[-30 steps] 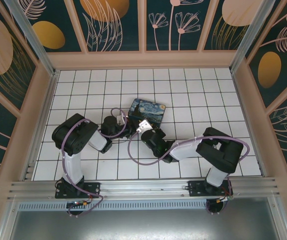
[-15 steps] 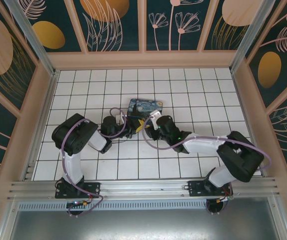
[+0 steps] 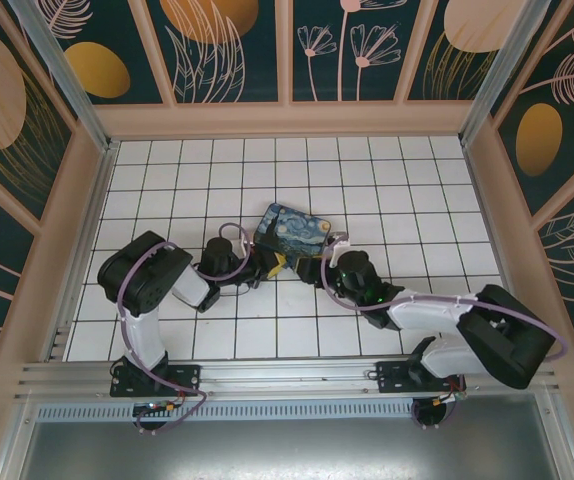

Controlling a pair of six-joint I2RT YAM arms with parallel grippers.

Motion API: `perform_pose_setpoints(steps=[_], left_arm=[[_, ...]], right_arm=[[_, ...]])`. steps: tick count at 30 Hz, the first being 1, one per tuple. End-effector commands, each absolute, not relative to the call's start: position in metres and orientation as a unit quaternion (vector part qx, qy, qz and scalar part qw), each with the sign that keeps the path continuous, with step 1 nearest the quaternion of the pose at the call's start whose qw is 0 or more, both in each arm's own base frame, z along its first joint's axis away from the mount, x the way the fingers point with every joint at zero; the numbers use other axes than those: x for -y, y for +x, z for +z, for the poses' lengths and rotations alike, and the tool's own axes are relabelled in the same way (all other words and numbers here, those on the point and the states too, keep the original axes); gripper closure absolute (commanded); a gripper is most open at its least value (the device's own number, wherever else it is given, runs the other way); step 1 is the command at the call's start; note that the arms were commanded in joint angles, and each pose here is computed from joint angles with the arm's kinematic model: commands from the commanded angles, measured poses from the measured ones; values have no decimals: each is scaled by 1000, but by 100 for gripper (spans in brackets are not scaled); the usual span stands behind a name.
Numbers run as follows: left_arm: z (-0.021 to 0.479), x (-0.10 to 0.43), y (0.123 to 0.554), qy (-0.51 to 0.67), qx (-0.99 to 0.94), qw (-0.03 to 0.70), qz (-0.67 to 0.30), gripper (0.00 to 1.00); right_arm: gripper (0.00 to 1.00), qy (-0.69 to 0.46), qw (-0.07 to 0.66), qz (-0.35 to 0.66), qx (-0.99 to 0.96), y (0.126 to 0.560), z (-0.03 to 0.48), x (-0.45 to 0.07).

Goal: Unlock the padlock with the key

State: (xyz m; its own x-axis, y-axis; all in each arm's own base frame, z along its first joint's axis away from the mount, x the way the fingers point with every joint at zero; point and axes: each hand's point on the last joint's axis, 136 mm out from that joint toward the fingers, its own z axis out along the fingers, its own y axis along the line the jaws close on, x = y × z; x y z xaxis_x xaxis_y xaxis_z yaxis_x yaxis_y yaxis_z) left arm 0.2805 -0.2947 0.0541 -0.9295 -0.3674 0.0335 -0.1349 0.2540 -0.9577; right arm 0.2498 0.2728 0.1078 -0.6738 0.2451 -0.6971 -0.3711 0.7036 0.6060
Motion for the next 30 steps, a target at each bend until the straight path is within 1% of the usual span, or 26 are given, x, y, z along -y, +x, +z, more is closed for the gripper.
perform_pose_setpoints(steps=[1, 6, 10, 11, 17, 19, 25, 30], left_arm=[[69, 300, 275, -116, -787, 113, -596, 89], [74, 297, 275, -103, -794, 131, -584, 57], [83, 292, 270, -94, -797, 141, -579, 35], [92, 291, 269, -89, -794, 150, -582, 29], [113, 277, 261, -70, -806, 189, -556, 5], [125, 272, 262, -64, -807, 210, -548, 1], [155, 261, 270, -45, -817, 264, -510, 2], [168, 255, 279, -38, -826, 293, -480, 1]], right_arm=[[45, 11, 377, 444, -813, 252, 117, -295], [37, 42, 357, 460, -812, 257, 103, -305], [36, 69, 344, 466, -812, 264, 92, -308], [36, 75, 340, 467, -813, 265, 88, -308], [35, 128, 337, 472, -804, 278, 75, -300], [35, 137, 336, 474, -803, 286, 75, -300], [35, 154, 335, 465, -805, 310, 71, -301], [36, 176, 342, 462, -799, 328, 70, -294]])
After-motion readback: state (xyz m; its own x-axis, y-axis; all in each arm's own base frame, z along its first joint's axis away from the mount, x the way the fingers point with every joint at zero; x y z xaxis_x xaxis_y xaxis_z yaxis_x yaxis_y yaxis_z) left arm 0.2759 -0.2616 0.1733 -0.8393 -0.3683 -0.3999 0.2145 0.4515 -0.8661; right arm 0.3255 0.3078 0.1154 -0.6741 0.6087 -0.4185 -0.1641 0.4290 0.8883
